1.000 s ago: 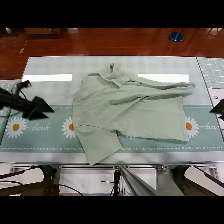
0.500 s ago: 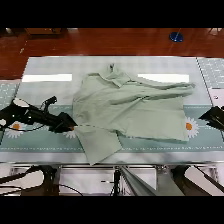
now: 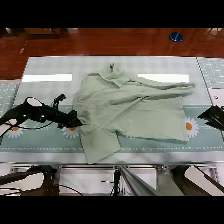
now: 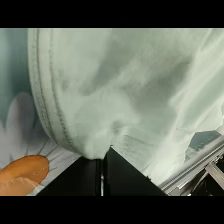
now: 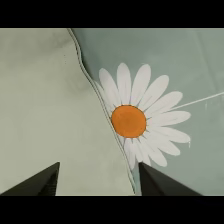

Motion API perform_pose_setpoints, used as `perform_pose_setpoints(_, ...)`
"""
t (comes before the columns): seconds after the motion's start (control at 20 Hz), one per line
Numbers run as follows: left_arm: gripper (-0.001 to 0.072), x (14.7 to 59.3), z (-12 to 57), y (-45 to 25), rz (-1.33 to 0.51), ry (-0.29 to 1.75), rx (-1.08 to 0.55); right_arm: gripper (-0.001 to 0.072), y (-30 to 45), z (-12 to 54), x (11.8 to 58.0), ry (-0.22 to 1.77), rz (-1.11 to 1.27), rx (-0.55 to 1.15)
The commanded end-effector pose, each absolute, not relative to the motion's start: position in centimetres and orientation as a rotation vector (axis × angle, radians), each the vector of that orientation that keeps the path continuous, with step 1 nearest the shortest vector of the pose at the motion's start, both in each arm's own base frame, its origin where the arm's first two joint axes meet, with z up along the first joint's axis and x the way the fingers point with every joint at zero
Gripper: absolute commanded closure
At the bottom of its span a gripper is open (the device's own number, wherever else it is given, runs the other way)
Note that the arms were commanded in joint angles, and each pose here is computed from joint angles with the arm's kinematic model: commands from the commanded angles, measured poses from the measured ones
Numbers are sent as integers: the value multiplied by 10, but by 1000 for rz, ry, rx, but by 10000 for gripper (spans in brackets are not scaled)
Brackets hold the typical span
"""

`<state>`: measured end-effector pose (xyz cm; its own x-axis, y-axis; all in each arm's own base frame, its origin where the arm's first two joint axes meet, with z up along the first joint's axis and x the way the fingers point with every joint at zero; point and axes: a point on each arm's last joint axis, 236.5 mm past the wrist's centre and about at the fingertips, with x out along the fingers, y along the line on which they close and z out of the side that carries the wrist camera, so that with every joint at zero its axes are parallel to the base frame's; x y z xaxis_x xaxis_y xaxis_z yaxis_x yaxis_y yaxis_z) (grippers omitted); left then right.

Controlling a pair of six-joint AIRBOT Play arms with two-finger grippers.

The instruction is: Fold the shirts.

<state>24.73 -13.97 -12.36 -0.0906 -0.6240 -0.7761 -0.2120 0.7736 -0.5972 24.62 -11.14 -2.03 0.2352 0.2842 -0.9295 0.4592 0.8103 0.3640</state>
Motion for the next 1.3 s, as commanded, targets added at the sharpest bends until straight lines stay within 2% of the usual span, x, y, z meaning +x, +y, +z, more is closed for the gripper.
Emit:
perform_pose_setpoints(0.0, 673, 248, -129, -137, -397, 1652, -623, 134, -122, -29, 227, 1429, -196, 627)
perform_pose_setpoints(0.1, 673, 243, -126, -138, -426, 1663, -614, 135, -111, -46, 207, 1494, -194, 671)
perform_pose_setpoints(0.2, 673, 242, -126, -138, -436, 1664, -611, 135, -79, -63, 198, 1517, -84, 740)
perform_pose_setpoints(0.4, 673, 239, -123, -137, -462, 1669, -607, 134, -63, -90, 174, 1582, -63, 743)
perform_pose_setpoints(0.7, 673, 236, -121, -137, -499, 1672, -598, 135, -63, -99, 182, 1567, -74, 783)
perform_pose_setpoints(1.05, 673, 236, -121, -137, -518, 1664, -581, 148, -44, -110, 222, 1462, -47, 1025)
perform_pose_setpoints(1.1, 673, 236, -121, -137, -520, 1663, -579, 223, -44, -111, 224, 1455, -54, 1044)
perform_pose_setpoints(1.25, 673, 241, -118, -137, -523, 1651, -574, 673, -39, -108, 227, 1445, -33, 1067)
